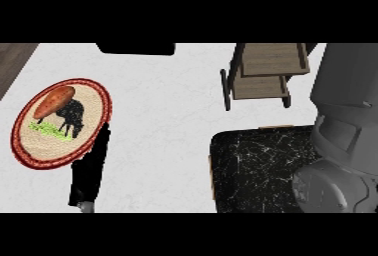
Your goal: Pick the bell pepper from the tray and place it in the tiered basket
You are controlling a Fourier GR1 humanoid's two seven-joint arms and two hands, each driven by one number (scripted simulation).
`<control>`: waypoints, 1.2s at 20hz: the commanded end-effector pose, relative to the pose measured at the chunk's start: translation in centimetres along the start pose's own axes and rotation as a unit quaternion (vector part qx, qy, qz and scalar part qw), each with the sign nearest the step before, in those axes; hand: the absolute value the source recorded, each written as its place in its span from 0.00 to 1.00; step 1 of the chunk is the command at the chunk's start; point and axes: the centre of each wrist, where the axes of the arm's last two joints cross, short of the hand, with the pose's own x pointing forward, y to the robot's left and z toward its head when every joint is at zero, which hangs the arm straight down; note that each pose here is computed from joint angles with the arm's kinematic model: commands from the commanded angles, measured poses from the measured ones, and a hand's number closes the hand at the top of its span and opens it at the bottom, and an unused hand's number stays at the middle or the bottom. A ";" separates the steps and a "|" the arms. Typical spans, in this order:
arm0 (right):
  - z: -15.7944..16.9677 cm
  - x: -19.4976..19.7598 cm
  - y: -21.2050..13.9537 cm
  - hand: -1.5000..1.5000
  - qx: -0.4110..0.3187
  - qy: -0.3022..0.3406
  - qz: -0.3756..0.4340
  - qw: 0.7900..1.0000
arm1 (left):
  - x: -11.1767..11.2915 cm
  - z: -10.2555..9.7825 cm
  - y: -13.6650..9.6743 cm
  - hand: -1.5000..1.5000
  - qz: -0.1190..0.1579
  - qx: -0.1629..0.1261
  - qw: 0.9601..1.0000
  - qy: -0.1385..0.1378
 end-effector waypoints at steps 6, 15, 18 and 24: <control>0.0 -0.1 0.0 0.00 -0.041 0.039 -0.217 0.975 | -1.3 0.4 -0.9 0.50 -0.005 0.005 1.000 0.024; 3.0 -0.5 -7.4 0.00 -0.256 0.060 -0.246 0.933 | -1.5 0.5 -0.4 0.50 -0.004 0.021 0.999 0.040; 3.6 -2.0 -10.6 0.00 -0.283 0.096 -0.269 0.916 | -2.3 1.7 1.0 0.50 -0.001 0.019 0.998 0.052; 7.5 -5.2 -16.6 0.00 -0.302 0.104 -0.289 0.903 | -2.1 0.9 0.9 0.50 0.000 0.019 0.998 0.055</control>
